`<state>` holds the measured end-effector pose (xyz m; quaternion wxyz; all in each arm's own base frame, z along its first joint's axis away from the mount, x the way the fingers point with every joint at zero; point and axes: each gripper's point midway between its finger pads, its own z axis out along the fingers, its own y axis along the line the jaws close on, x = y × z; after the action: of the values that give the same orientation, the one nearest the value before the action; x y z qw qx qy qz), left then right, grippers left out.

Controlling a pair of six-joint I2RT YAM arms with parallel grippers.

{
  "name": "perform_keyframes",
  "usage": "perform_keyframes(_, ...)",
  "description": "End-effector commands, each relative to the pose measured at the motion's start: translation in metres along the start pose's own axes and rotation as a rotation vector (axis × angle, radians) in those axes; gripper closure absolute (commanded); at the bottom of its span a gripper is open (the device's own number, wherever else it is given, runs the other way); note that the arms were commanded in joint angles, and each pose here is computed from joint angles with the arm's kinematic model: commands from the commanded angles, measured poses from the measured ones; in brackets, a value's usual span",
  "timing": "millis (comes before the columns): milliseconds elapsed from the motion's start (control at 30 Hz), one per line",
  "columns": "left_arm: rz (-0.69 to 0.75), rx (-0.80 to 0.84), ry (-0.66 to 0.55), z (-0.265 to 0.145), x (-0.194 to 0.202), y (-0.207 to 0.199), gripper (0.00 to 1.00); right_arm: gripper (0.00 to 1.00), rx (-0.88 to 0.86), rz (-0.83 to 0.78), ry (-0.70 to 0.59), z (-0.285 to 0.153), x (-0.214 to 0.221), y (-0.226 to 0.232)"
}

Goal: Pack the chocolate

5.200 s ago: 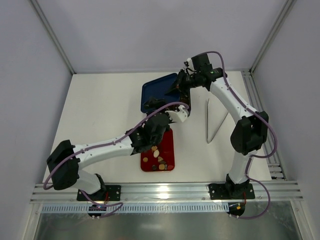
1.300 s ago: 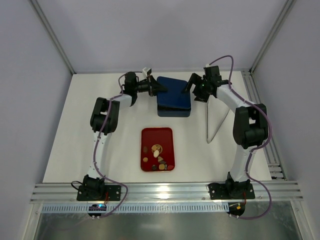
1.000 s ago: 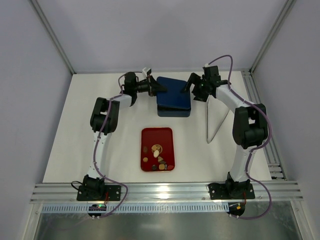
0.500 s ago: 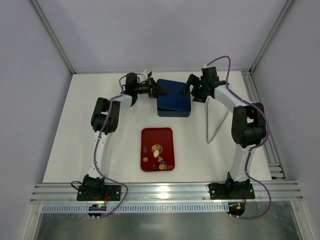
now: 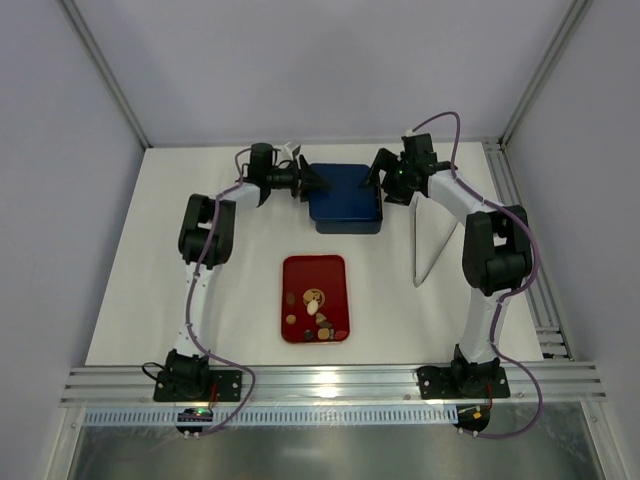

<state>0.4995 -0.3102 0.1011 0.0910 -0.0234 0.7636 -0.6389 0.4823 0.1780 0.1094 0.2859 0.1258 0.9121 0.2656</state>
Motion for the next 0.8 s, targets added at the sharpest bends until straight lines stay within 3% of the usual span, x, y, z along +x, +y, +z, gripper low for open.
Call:
perform_keyframes(0,0.064,-0.045,-0.019,-0.012,-0.007,-0.014,0.52,0.06,-0.016,-0.017,-0.043,0.001,-0.01,0.007)
perform_keyframes(233,0.049,-0.074,-0.033,-0.021,-0.008,-0.01,0.41,0.07,-0.012,-0.015,-0.04,0.001,-0.009,0.005)
perform_keyframes(767,0.018,-0.193,-0.036,-0.04,-0.004,0.0,0.39,0.07,-0.008,-0.011,-0.042,-0.001,-0.005,0.003)
